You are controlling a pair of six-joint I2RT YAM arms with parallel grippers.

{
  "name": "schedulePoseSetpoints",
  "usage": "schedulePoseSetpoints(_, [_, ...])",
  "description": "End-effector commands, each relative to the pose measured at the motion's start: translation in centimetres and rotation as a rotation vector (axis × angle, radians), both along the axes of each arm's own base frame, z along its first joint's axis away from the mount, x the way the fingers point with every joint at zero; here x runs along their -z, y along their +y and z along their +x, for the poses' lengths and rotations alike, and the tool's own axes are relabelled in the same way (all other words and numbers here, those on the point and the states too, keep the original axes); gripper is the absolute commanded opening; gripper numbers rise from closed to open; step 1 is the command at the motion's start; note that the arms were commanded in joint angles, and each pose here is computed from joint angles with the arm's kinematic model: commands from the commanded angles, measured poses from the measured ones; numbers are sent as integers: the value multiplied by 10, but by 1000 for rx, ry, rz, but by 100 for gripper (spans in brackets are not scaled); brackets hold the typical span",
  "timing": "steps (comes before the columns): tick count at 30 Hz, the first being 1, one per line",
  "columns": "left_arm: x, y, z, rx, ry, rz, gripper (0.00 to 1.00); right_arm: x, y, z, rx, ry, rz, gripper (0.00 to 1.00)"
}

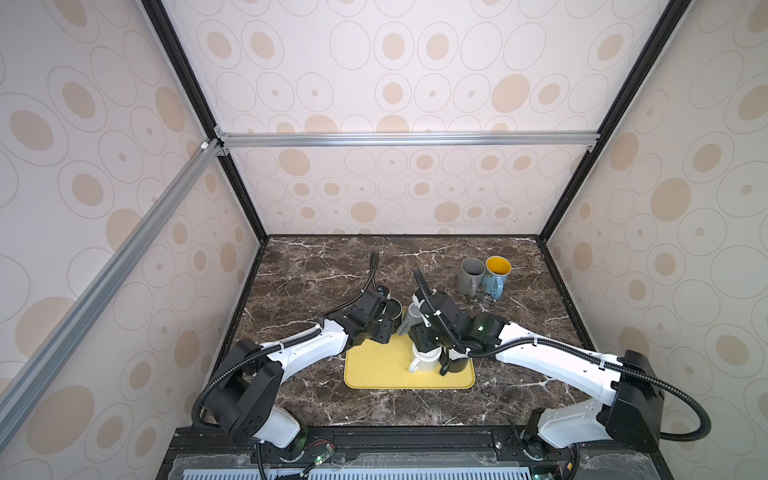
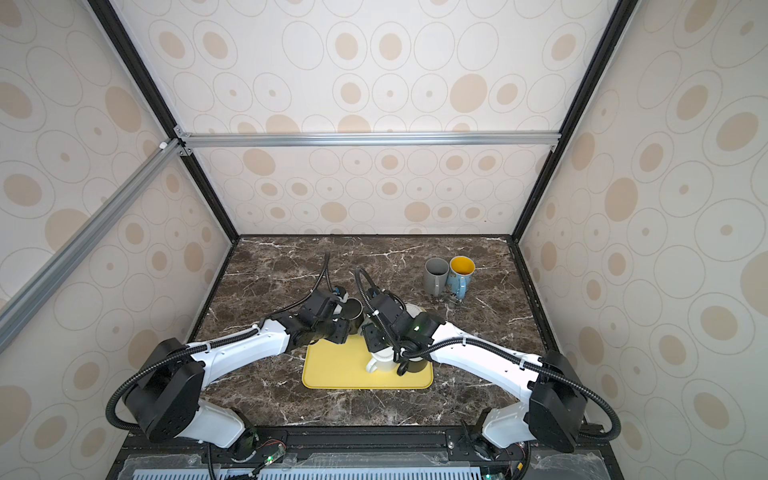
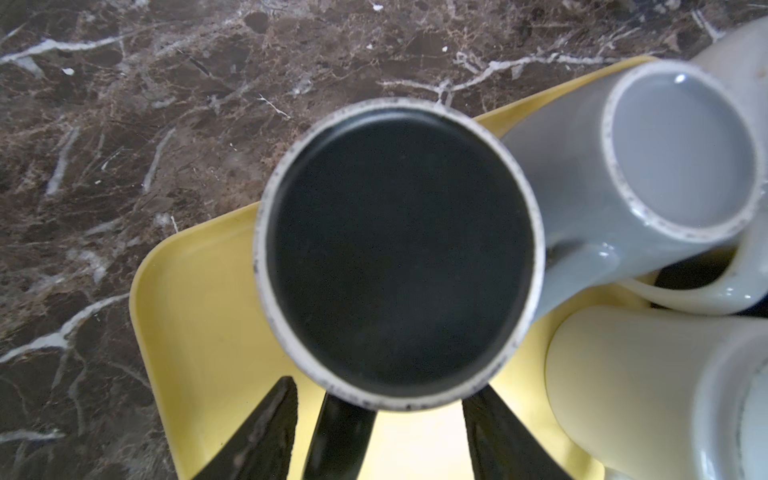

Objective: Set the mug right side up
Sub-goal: 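Reach the left gripper to the lying black mug while the right moves over the tray, then close the left gripper on the base of the lying black mug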

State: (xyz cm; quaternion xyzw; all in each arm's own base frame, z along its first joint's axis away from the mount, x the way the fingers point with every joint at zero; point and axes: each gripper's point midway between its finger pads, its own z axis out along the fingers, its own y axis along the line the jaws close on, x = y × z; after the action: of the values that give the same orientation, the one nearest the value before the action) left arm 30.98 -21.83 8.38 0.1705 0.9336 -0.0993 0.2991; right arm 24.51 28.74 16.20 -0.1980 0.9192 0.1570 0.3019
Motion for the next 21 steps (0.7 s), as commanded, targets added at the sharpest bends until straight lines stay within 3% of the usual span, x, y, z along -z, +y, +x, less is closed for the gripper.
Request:
schedulePoseSetpoints(1, [-8, 3, 10, -5, -17, 28, 62, 2, -7, -2, 13, 0, -10, 58])
schedulePoseSetpoints(21, [8, 6, 16, -12, 21, 43, 50, 5, -11, -2, 21, -5, -21, 57])
